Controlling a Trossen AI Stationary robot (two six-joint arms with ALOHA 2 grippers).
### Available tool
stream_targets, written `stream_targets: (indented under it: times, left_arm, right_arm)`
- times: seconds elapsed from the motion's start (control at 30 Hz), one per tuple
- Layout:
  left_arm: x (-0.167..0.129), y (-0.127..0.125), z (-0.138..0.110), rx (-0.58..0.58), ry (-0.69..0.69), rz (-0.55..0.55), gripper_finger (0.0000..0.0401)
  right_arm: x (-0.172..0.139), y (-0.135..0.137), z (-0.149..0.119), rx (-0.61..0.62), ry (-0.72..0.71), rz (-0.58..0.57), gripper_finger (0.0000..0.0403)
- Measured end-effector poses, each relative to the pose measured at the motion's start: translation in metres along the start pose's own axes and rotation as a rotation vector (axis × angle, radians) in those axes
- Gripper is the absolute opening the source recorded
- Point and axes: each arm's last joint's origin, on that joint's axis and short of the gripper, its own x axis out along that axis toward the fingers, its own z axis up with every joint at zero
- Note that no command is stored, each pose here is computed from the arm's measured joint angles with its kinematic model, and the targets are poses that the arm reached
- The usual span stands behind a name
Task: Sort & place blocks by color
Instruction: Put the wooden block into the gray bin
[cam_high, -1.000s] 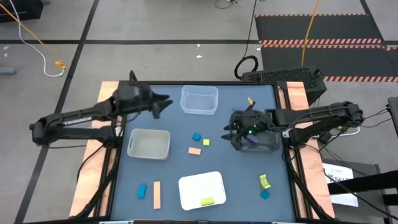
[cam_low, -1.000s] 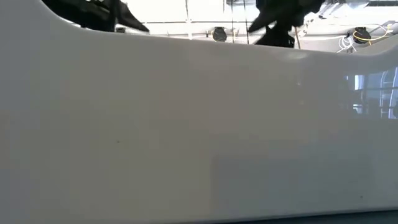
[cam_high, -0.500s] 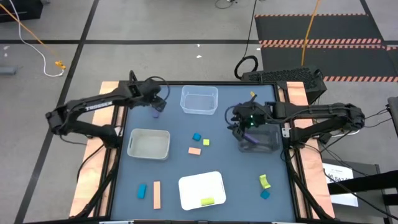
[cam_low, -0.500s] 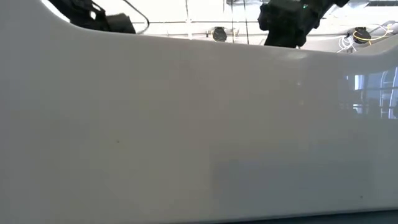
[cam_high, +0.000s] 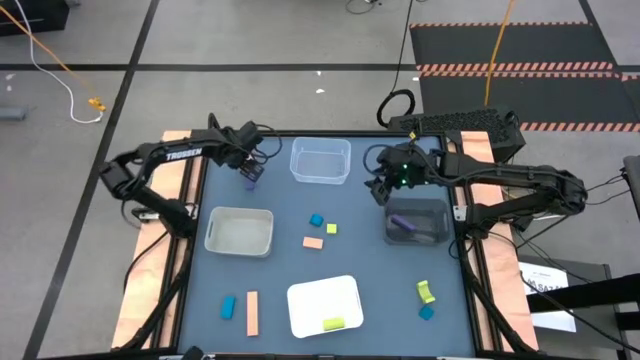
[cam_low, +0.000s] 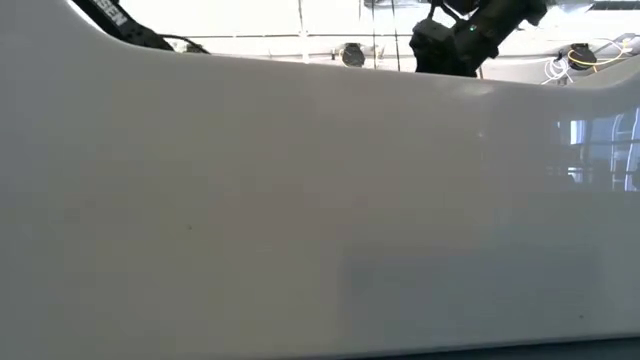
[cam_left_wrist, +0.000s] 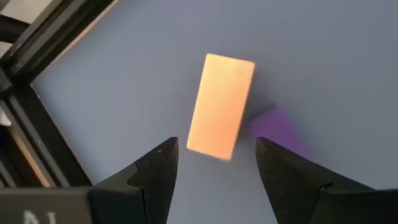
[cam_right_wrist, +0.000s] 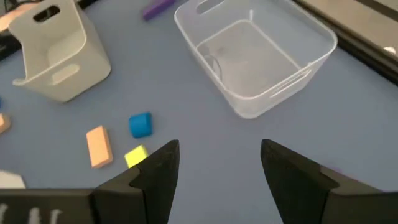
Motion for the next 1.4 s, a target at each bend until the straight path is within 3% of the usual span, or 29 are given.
stream_targets:
  times: [0.3,0.67,0.9,1.13,1.3,1.4]
  left_arm:
    - [0.02,0.005,0.016,-0.031,-0.069,0.002,0.0216]
    - [0.047,0.004,0.016,-0.065,0.027,-0.024,0.0214]
    - [0.04,0.005,0.015,-0.09,0.004,-0.034,0.013]
    - [0.005,0.004,0.02,-0.186,-0.156,-0.135,0.013]
    - [-0.049,-0.013,0.025,-0.223,-0.426,-0.386,0.013]
    - [-0.085,-0.03,0.024,-0.186,-0.608,-0.534,0.013]
  right_arm:
    - [0.0,-0.005,0.005,0.02,-0.031,-0.007,0.0215]
    - [0.0,-0.005,0.004,0.021,-0.03,-0.007,0.0215]
    - [0.0,-0.005,0.004,0.021,-0.03,-0.007,0.0215]
    - [0.0,-0.006,0.005,0.022,-0.043,-0.04,0.0215]
    - [0.0,-0.008,0.006,0.023,-0.071,-0.113,0.0215]
    - [0.0,-0.008,0.006,0.023,-0.081,-0.135,0.0215]
